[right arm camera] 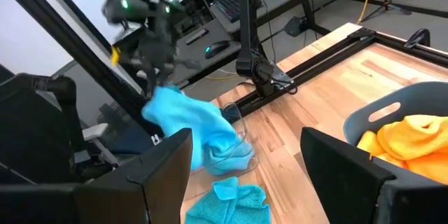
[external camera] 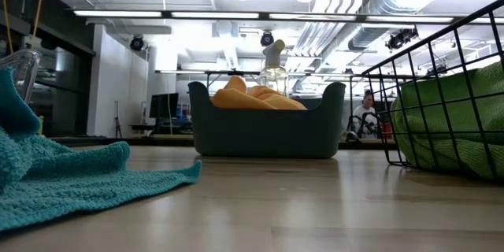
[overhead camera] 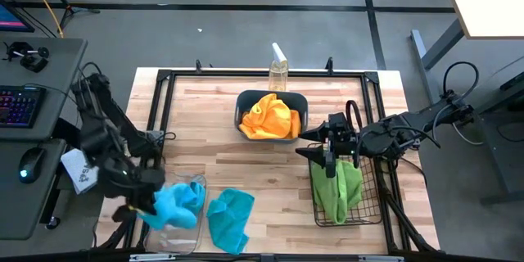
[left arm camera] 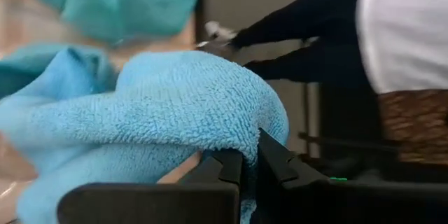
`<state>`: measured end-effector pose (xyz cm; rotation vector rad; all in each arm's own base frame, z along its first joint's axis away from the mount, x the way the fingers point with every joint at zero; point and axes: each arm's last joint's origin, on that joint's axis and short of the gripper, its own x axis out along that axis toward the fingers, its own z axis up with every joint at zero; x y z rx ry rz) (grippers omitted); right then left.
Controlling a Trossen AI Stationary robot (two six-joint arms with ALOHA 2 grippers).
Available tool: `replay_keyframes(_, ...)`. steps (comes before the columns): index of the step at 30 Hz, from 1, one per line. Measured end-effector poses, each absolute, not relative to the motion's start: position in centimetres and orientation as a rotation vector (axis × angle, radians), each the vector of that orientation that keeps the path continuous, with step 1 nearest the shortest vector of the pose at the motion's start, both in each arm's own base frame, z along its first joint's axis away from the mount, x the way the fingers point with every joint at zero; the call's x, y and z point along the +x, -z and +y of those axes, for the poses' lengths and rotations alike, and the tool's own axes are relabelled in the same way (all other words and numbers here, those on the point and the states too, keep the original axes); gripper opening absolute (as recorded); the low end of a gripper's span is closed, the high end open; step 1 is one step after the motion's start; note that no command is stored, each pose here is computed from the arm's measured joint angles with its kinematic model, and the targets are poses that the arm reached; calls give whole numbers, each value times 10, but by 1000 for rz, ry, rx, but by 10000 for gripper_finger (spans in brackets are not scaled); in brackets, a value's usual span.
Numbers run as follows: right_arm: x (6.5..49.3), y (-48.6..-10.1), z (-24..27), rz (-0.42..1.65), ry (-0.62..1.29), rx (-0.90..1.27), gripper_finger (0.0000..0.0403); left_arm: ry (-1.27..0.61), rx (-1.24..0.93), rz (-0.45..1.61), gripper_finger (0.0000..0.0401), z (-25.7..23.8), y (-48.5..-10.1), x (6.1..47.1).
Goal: Sort microfiber towel by color & place in baskets
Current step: Put the top blue towel into the transparent bin
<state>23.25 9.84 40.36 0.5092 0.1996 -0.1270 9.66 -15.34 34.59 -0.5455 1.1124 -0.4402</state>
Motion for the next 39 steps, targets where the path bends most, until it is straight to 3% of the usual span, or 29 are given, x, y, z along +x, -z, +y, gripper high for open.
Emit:
replay_keyframes(9, 232, -403, 98, 202, 127, 506, 264, 273, -410, 1241, 0, -165, -283, 109)
replay_keyframes(15, 232, -400, 98, 230, 143, 487, 264, 366, -295, 1199, 0, -192, -267, 135)
replay_keyframes(24, 230, -396, 97, 264, 159, 458, 264, 315, -33, 1327, 0, -226, -214, 149)
replay_keyframes(34, 229, -391, 95, 313, 182, 434, 264, 131, -21, 1449, 6, -242, -162, 161)
replay_keyframes(39, 229, -391, 95, 314, 182, 434, 264, 126, -26, 1508, 25, -246, -149, 165)
